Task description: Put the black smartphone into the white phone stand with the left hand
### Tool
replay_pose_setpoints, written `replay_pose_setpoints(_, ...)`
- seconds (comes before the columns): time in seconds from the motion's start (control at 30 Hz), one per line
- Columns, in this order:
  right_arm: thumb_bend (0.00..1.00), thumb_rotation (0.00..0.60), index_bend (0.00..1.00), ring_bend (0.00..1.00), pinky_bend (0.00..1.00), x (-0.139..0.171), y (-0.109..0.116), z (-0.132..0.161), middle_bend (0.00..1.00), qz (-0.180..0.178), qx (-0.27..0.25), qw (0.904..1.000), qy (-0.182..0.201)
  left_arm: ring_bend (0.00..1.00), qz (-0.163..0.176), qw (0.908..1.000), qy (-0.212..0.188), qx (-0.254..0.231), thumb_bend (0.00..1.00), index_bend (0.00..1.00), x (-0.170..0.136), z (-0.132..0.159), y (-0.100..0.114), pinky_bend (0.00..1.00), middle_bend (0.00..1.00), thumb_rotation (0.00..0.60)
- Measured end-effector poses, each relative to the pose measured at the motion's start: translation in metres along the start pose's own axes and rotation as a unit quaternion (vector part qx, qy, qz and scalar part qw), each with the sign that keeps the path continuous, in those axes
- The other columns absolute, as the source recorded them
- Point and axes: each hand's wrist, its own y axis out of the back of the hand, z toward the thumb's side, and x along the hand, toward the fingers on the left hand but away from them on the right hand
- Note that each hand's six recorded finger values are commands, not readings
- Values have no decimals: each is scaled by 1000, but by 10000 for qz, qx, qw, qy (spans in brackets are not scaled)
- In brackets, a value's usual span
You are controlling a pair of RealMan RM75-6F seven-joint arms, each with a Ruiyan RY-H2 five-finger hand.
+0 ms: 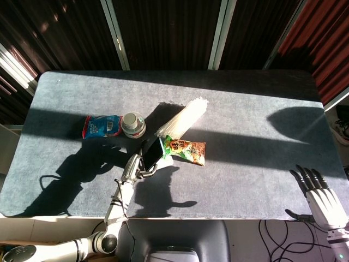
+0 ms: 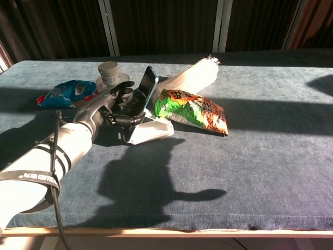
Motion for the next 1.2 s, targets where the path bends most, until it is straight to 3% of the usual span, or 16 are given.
replay_pose_setpoints(0.57, 110, 600, 0, 0, 0, 0, -1, 0, 0, 7, 30, 10000, -8, 0, -268, 9984, -488, 17, 313, 0, -18, 22, 7, 0, 0, 600)
replay_pose_setpoints(0.67, 110, 600, 0, 0, 0, 0, 1, -1, 0, -7, 8, 10000, -16, 0, -289, 9972, -600, 333, 316, 0, -26, 19, 25, 0, 0, 600)
replay_pose_setpoints(0.77, 110, 600, 0, 0, 0, 1, 2, -3, 0, -35, -4, 10000, -44, 0, -193, 9937, -658, 890, 332, 0, -36, 9, 60, 0, 0, 600)
replay_pose_setpoints(0.87, 110, 600, 0, 0, 0, 0, 0, -3, 0, -12, 17, 10000, -70, 0, 31, 9839, -637, 1672, 343, 0, -52, -6, 110, 0, 0, 600)
replay_pose_setpoints(0.97, 109, 600, 0, 0, 0, 0, -2, -1, 0, 18, 68, 10000, -58, 0, 373, 9661, -482, 2509, 347, 0, -77, -21, 171, 0, 0, 600)
replay_pose_setpoints(1.03, 109, 600, 0, 0, 0, -2, -3, 0, 0, 20, 94, 9999, -65, 0, 733, 9493, -327, 3040, 347, 0, -101, -30, 213, 0, 0, 600)
replay_pose_setpoints(1.1, 109, 600, 0, 0, 0, -3, -5, 1, 0, 33, 120, 9999, -72, 0, 1115, 9304, -190, 3488, 349, 0, -122, -36, 240, 0, 0, 600)
replay_pose_setpoints(1.2, 110, 600, 0, 0, 0, -5, -8, 5, 0, 65, 173, 9998, -46, 0, 1388, 9056, 24, 4009, 351, 0, -146, -45, 253, 0, 0, 600)
